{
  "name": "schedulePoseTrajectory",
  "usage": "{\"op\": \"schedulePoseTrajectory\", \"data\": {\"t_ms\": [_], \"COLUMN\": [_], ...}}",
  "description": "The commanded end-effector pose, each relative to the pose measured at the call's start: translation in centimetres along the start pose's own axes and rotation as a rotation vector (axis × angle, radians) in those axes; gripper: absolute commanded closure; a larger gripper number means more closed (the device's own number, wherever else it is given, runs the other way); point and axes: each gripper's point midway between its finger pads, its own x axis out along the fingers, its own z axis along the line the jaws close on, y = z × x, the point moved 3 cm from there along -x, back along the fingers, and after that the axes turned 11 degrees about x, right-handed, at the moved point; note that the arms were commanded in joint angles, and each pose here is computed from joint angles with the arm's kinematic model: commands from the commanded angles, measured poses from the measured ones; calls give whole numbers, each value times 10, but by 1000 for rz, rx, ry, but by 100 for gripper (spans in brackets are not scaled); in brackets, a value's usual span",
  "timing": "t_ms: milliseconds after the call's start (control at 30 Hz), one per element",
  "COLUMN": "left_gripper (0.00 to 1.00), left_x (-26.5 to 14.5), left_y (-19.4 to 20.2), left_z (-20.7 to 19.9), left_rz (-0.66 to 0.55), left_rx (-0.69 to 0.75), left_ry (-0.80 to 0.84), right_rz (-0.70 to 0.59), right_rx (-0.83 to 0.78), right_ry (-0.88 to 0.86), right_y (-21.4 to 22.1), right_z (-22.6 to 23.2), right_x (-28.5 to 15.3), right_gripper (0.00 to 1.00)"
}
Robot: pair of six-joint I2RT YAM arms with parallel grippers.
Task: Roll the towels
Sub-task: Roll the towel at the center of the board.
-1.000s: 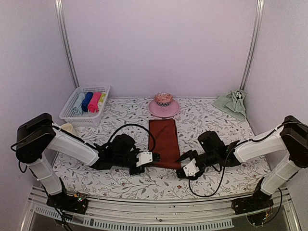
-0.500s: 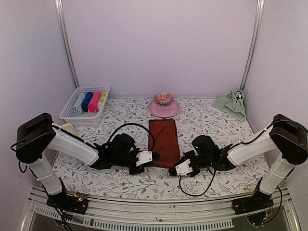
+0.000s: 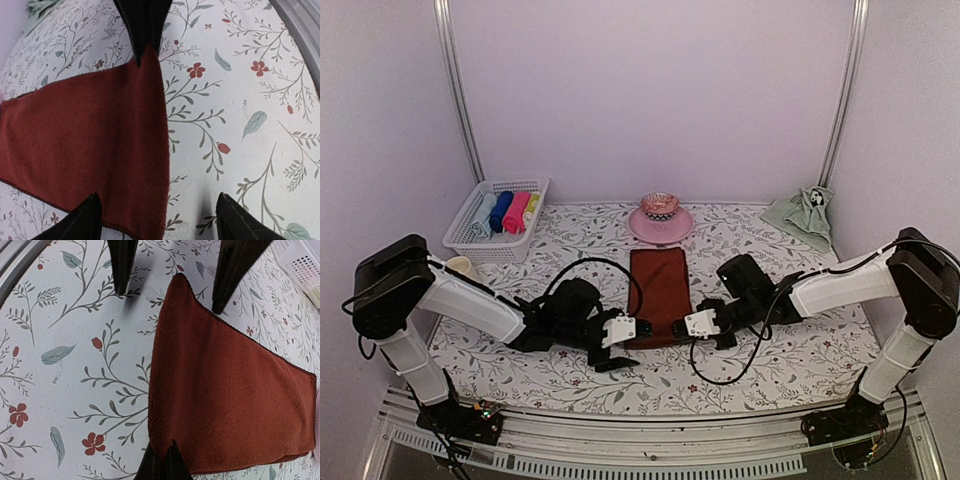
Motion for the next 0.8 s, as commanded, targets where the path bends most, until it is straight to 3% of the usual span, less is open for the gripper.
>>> {"op": "schedulePoseTrajectory", "data": {"t_ms": [0,367,500,633,767], "left_gripper": [21,29,37,56,61], "left_x": [5,11,11,14,14], "left_y": [-3,0,1,0,-3], "left_z": [-6,7,12,11,9], "left_rz": [5,30,28,21,-1], "left_rx": [24,-21,-40,-48,-59], "left_ry": [36,-22,-30,-16,0], "right_rz": [-25,31,52,68,68], "right_rx": [149,294,319,343,367], "right_ry": [-95,-178,-182,-189,-188], "right_y": [0,15,19,22,24], "right_z": [-5,-14,-17,-19,-24], "right_x": [-14,-6,-2,1,0], "right_gripper": [98,97,96,95,94]}}
